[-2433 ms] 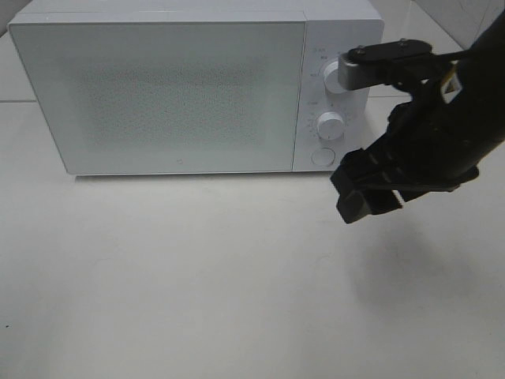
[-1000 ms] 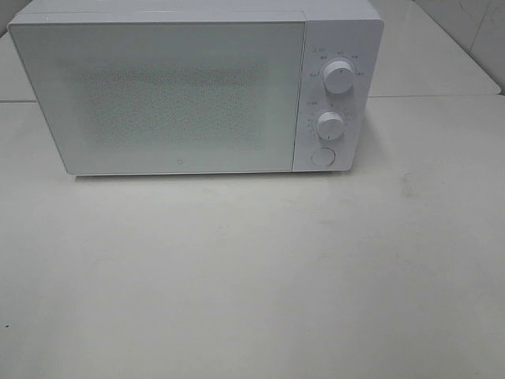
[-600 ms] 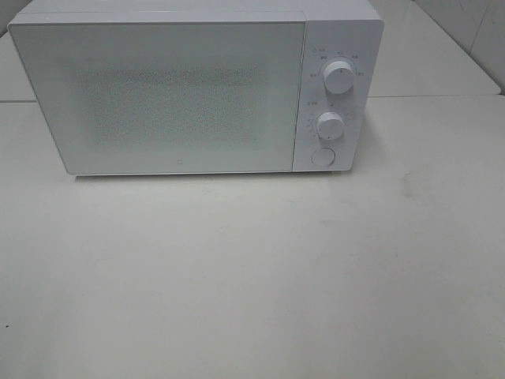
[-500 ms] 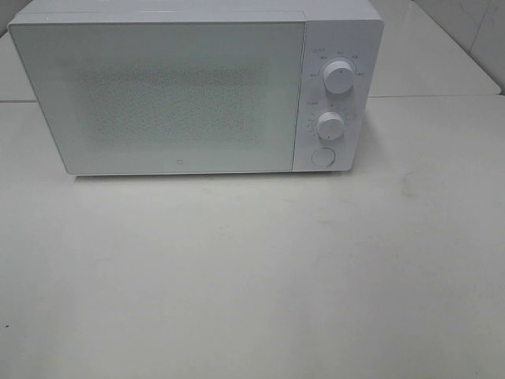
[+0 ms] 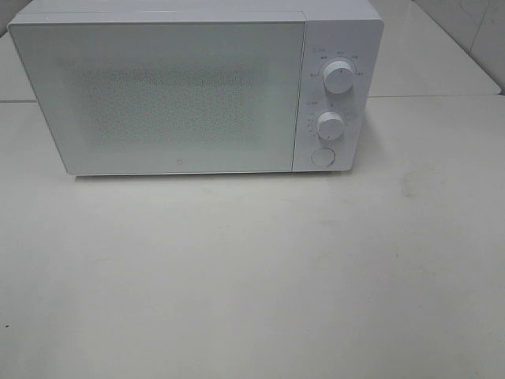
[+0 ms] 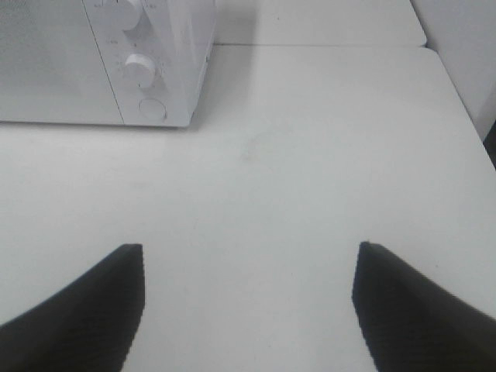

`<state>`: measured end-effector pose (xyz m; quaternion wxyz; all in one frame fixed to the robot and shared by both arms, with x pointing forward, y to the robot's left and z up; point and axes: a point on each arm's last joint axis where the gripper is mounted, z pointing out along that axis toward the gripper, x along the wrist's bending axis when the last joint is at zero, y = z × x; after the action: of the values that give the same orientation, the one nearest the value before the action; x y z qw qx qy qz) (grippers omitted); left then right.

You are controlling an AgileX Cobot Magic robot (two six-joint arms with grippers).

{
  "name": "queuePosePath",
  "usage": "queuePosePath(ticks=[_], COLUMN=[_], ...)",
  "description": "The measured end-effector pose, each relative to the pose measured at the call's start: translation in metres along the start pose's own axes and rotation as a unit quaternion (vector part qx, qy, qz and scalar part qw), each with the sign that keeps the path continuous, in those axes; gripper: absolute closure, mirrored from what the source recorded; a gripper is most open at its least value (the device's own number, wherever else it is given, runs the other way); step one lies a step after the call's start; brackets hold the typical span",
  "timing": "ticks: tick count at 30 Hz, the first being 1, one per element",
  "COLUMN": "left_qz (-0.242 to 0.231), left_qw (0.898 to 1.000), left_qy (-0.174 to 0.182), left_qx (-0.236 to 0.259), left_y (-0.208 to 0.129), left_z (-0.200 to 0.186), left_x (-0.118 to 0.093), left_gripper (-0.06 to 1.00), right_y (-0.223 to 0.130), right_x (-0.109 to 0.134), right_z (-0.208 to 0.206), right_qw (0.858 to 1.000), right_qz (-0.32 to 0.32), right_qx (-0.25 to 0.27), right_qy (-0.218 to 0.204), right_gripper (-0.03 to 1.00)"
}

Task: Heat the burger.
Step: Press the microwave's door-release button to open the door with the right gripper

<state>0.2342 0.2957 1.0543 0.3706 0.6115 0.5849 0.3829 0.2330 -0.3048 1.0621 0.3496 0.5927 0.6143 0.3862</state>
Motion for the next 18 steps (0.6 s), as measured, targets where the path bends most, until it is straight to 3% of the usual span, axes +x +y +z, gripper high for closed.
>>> queuePosePath(ticks=[9, 18], left_qz=[0.0, 0.0], left_qw=[1.0, 1.0], left_qy=[0.0, 0.0], left_qx=[0.0, 0.0], left_y=[0.0, 0.0], left_z=[0.0, 0.0], left_x=[0.0, 0.0], left_gripper=[-0.03, -0.03], right_y=[0.031, 0.054], right_x=[0.004, 0.008], right_z=[0.024, 0.058], right_qw=[0.999, 1.0], right_qz=[-0.004, -0.008], right_qx=[-0.032, -0.023], right_qy=[0.006, 0.01], right_gripper=[0.23, 0.23])
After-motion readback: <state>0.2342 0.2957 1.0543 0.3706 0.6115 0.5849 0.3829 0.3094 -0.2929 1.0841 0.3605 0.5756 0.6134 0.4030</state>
